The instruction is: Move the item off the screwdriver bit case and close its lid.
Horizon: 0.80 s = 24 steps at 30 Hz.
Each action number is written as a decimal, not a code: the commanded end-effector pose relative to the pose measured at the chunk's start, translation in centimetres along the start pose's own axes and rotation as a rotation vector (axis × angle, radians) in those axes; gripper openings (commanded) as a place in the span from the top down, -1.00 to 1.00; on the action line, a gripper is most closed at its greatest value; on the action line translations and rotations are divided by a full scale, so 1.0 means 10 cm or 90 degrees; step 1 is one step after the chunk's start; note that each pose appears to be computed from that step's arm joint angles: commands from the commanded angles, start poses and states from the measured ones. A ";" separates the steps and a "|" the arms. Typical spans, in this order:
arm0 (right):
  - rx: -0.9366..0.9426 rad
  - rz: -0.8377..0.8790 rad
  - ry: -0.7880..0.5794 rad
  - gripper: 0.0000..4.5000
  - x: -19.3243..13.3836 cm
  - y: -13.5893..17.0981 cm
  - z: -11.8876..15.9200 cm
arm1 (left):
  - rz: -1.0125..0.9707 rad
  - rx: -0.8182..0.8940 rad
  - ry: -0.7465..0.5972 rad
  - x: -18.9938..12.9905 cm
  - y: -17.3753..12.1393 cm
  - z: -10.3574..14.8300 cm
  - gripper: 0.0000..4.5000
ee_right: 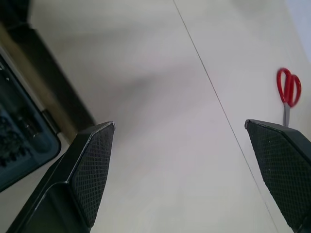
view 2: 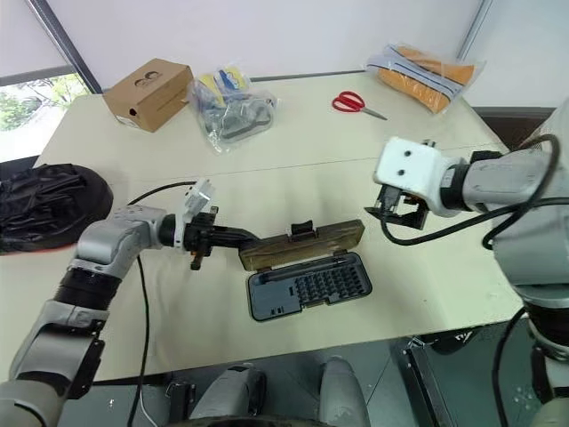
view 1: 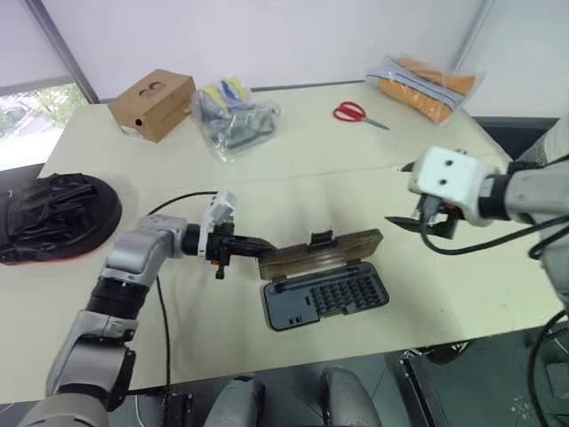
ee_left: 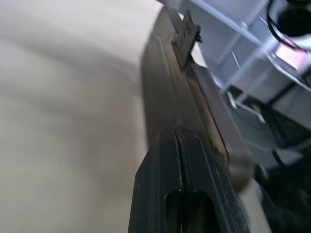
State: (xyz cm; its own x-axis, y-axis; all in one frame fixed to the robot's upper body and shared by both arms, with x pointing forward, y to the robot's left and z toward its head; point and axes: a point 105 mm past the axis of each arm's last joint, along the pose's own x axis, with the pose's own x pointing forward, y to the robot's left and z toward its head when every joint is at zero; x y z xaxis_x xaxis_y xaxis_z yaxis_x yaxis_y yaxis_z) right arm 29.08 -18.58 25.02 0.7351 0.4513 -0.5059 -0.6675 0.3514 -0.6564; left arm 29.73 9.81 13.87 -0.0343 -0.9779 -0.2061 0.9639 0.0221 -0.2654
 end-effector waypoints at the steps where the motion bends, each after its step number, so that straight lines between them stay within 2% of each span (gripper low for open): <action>1: 0.018 -0.022 -0.039 -0.98 -0.14 -0.04 0.14 | -0.039 0.023 0.016 0.08 -0.09 -0.02 1.00; 7: 0.048 -0.033 -0.051 -0.98 -0.14 -0.03 0.18 | -0.080 0.017 0.044 0.20 -0.16 -0.16 1.00; 13: 0.111 0.011 -0.074 -0.98 0.01 0.17 0.16 | -0.077 0.018 0.136 0.25 -0.13 -0.57 1.00; 16: 0.142 0.036 -0.089 -0.98 0.07 0.28 0.15 | -0.060 0.021 0.148 0.25 -0.07 -0.65 1.00; 21: 0.189 0.118 -0.140 -0.98 0.11 0.54 0.22 | -0.051 0.030 0.145 0.24 -0.05 -0.67 1.00; 24: 0.211 0.185 -0.174 -0.98 0.07 0.70 0.29 | -0.044 0.033 0.105 0.22 0.00 -0.49 1.00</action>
State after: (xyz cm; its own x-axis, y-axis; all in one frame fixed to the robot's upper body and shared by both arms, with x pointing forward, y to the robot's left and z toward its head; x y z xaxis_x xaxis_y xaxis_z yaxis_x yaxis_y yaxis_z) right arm 25.52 -13.96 20.88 0.5123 0.7163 -0.4738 -0.8587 0.4356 -0.2699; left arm 27.49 8.04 9.30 -0.1970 -0.9289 -0.3135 0.9666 -0.1306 -0.2205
